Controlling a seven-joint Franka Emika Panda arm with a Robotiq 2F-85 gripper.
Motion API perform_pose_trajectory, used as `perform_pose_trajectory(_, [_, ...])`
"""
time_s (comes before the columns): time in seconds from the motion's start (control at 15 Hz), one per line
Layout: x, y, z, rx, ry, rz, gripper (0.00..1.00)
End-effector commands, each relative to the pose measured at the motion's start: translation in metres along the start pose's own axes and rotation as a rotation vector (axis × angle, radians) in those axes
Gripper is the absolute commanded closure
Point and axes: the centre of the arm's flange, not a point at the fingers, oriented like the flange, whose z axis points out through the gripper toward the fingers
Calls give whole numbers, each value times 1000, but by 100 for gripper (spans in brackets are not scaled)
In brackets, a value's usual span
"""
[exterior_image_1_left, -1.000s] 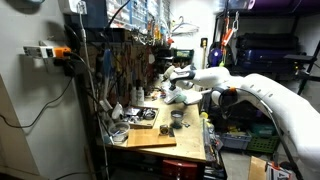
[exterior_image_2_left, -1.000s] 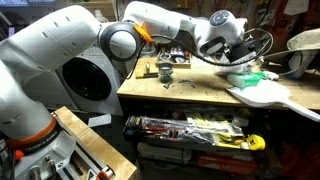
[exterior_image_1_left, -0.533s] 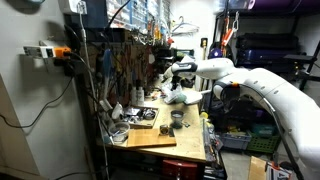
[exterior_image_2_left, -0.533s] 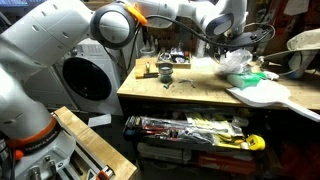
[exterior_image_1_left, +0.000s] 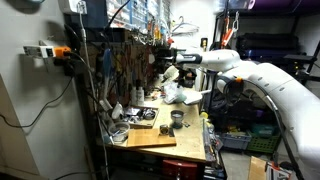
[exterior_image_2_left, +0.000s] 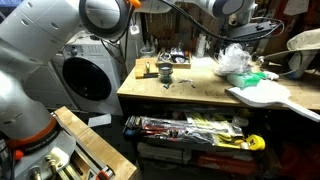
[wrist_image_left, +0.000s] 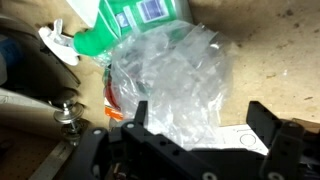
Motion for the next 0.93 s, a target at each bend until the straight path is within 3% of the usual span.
perform_pose_trajectory(0.0, [-15, -15, -20, 38, -21, 170, 0])
perform_pose_trajectory(0.27, [-31, -32, -31, 16, -41, 326, 0])
perform_pose_trajectory(0.47, [-42, -50, -34, 45, -76, 389, 0])
perform_pose_trajectory(0.67, [-49, -71, -37, 90, -115, 378, 0])
perform_pose_trajectory(0.87, [-68, -89, -41, 87, -195, 243, 0])
